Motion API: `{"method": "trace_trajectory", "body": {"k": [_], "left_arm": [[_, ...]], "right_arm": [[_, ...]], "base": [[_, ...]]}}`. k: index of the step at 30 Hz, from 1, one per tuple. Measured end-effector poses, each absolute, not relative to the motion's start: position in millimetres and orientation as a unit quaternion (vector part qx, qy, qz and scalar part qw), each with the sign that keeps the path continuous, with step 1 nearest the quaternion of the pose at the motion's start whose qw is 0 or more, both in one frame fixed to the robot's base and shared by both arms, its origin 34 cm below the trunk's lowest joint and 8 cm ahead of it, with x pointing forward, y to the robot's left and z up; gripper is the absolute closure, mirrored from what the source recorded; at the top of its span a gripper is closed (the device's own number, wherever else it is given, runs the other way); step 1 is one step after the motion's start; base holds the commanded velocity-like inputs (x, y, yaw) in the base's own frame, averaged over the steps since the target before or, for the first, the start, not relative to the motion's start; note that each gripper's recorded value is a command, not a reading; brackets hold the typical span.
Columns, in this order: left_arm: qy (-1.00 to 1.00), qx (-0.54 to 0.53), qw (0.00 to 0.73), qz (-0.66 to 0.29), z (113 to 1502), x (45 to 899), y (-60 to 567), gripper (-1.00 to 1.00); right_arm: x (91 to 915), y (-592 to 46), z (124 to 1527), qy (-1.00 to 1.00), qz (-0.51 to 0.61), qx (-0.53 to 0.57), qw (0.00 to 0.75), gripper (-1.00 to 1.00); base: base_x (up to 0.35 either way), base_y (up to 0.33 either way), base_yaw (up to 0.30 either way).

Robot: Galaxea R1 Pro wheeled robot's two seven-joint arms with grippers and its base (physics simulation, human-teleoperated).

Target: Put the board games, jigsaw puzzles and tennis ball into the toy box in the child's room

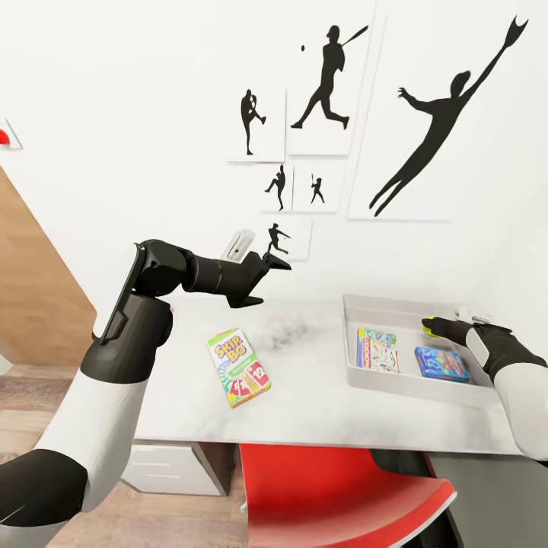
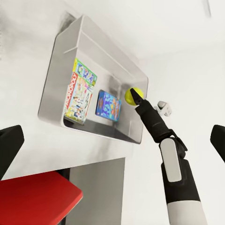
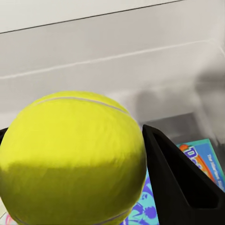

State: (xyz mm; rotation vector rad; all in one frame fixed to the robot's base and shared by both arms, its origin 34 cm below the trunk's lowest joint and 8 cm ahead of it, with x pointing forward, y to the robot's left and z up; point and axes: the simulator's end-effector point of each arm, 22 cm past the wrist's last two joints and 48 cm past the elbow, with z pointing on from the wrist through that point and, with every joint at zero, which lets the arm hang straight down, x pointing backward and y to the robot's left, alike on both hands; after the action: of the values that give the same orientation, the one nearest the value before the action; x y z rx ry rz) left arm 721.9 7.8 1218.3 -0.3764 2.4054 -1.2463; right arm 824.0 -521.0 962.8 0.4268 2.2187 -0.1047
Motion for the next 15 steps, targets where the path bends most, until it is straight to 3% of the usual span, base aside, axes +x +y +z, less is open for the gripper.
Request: {"method": "trace_trajectory", "body": {"k": [15], "left_arm": [[0.863, -0.138, 0.195, -0.446, 1208, 728, 8, -1.00]], "right_arm": [[825, -522, 950, 0.890, -0.044, 0.172, 0.419, 1.00]], "base": [[0.000, 0.000, 0.000]]}}
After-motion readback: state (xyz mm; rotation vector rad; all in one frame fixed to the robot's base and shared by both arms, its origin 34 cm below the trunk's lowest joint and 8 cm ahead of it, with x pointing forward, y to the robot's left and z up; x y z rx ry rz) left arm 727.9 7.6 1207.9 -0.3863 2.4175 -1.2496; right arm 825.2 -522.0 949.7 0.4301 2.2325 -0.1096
